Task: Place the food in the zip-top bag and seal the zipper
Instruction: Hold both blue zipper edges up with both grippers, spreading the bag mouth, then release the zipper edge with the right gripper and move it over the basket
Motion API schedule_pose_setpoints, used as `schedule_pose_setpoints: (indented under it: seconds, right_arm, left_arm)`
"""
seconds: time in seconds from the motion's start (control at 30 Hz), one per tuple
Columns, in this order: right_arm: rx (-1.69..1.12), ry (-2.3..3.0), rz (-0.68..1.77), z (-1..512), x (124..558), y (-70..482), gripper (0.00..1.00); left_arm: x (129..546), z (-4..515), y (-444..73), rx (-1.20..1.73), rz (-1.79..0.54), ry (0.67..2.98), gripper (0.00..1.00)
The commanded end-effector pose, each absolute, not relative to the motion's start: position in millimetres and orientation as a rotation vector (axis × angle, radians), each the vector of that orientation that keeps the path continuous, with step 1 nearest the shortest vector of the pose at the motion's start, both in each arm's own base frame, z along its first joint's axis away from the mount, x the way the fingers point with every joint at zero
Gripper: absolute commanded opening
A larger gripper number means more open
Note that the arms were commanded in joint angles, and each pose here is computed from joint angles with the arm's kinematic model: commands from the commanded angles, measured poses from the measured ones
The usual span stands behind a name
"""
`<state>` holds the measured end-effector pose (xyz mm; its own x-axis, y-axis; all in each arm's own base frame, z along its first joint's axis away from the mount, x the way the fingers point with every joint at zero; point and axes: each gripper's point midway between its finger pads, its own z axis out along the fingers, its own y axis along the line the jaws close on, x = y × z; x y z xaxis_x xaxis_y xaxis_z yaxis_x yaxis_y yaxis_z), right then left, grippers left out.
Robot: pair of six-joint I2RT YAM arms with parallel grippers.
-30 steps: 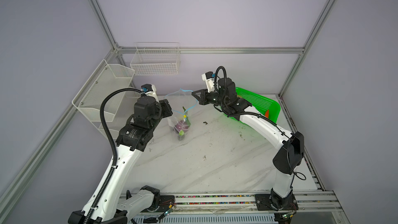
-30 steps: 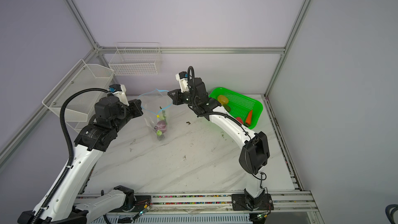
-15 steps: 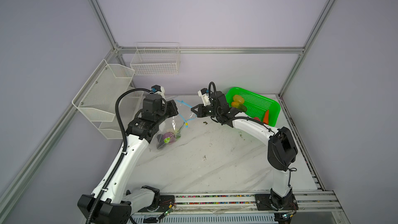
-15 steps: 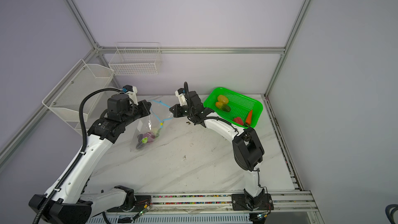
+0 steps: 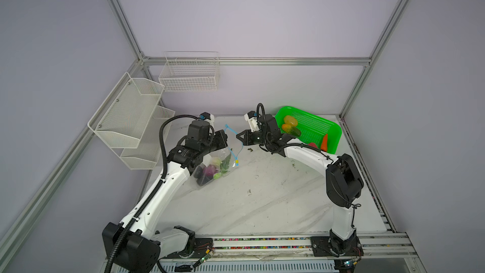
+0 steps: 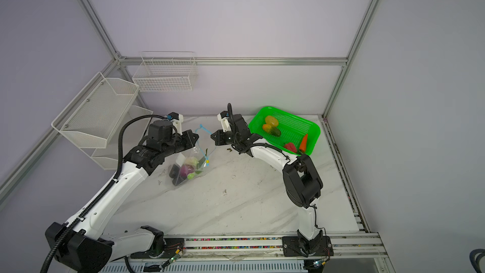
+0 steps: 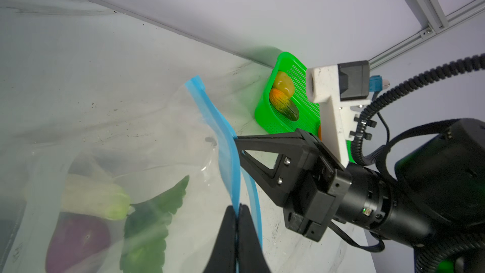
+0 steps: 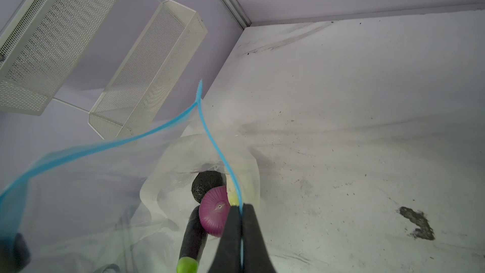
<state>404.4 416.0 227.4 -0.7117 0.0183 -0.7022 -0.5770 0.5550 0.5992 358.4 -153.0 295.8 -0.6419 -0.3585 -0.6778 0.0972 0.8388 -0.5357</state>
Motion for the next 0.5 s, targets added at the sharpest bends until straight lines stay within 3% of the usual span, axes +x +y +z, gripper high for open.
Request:
schedule_pose_setpoints:
  seconds: [0.0, 0.17, 0.33, 0.47]
  right_arm:
    - [-0.432, 2.062, 1.153, 248.3, 407.9, 412.7, 0.03]
    - [-0.432, 2.059, 1.154, 253.3, 410.2, 412.1, 0.10]
    - [-0.461, 2.040, 1.125, 265.0, 412.5, 391.7, 0.43]
    - [-0.473, 2.061, 1.050, 266.7, 420.2, 366.6, 0.55]
  left_arm:
    - [355.8, 291.0, -168.3, -0.149, -0.751, 2.164, 0.00]
    - [356.4, 280.9, -173.8, -0.131, -0.753, 2.192, 0.00]
    - [356.9, 270.4, -176.9, -0.088, -0.742, 2.218, 0.00]
    - [356.1, 266.5, -185.6, -0.040, -0.780, 2.240, 0.00]
